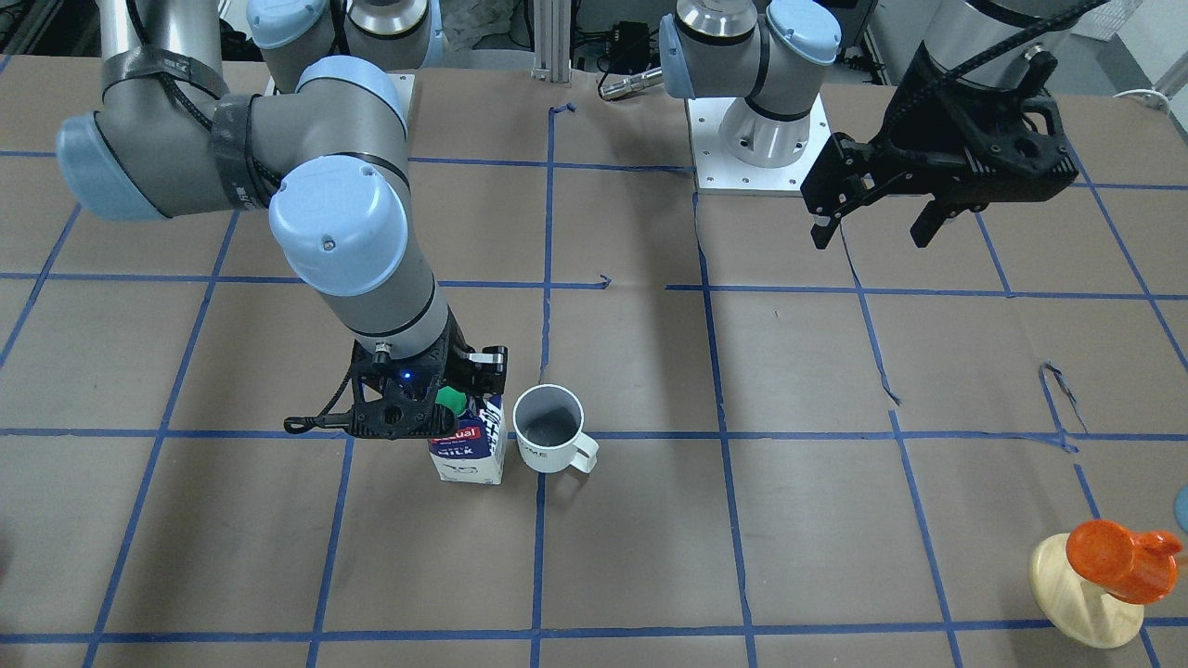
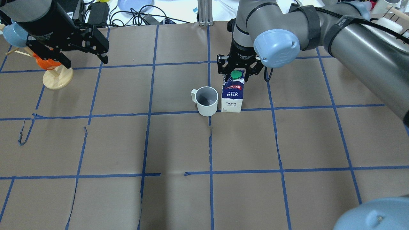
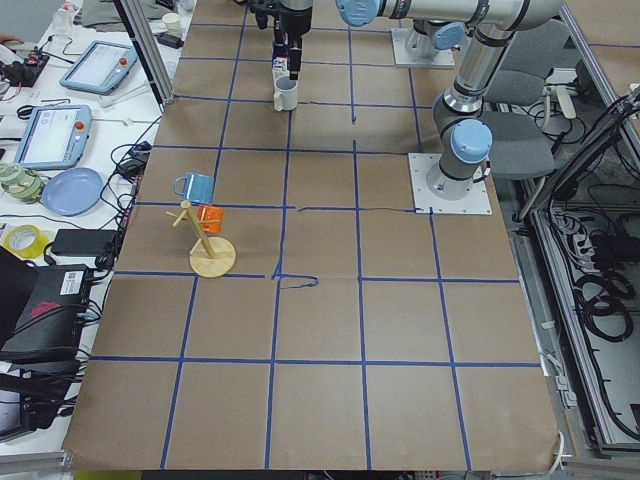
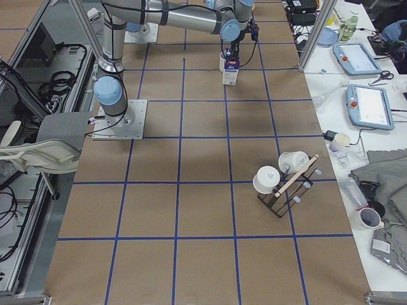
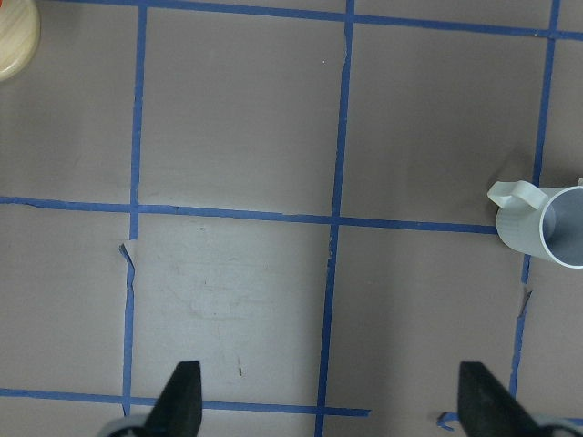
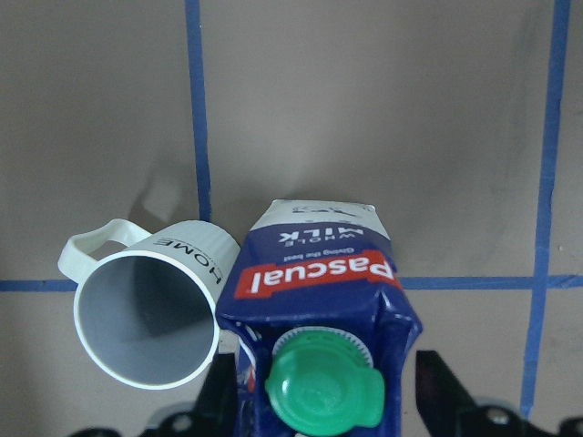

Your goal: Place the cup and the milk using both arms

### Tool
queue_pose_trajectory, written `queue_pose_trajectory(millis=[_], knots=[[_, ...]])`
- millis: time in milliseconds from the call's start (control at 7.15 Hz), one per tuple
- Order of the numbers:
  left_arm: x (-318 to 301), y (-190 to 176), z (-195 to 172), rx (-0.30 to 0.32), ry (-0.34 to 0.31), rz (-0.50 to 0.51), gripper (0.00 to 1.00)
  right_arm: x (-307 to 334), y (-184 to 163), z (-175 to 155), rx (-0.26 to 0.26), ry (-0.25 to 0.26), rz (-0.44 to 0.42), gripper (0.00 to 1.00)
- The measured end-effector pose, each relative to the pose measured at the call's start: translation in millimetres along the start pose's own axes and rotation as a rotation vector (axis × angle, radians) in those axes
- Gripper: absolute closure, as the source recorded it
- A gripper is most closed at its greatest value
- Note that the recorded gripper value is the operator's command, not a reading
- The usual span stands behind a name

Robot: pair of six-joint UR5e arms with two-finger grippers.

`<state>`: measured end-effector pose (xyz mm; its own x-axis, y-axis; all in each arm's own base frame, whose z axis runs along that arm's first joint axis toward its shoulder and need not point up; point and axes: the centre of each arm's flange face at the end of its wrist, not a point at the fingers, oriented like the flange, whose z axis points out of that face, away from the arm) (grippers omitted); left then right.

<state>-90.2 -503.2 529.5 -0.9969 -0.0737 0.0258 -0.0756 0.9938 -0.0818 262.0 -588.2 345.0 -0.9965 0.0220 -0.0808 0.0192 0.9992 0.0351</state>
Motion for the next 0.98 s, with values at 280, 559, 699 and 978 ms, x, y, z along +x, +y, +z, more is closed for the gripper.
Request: queue_pose_trajectory(millis=[280,559,699,978], knots=[[0,0,0,0.0,0.001,0.0,0.0,2,-2,-38,0.035,0.0,0.009,0.0],[0,0,0,0.001,0.0,0.0,0.0,8,15,-123,0.073,-0.008,-0.011,0.0],[0,0,-1,0.002,-0.001,0.0,0.0,22,31,-157,0.088,-0.005,-0.045,0.0],[0,0,-1,0.003,-0.003,0.0,0.0,57,66,-198,0.086,0.008,-0.061,0.04]])
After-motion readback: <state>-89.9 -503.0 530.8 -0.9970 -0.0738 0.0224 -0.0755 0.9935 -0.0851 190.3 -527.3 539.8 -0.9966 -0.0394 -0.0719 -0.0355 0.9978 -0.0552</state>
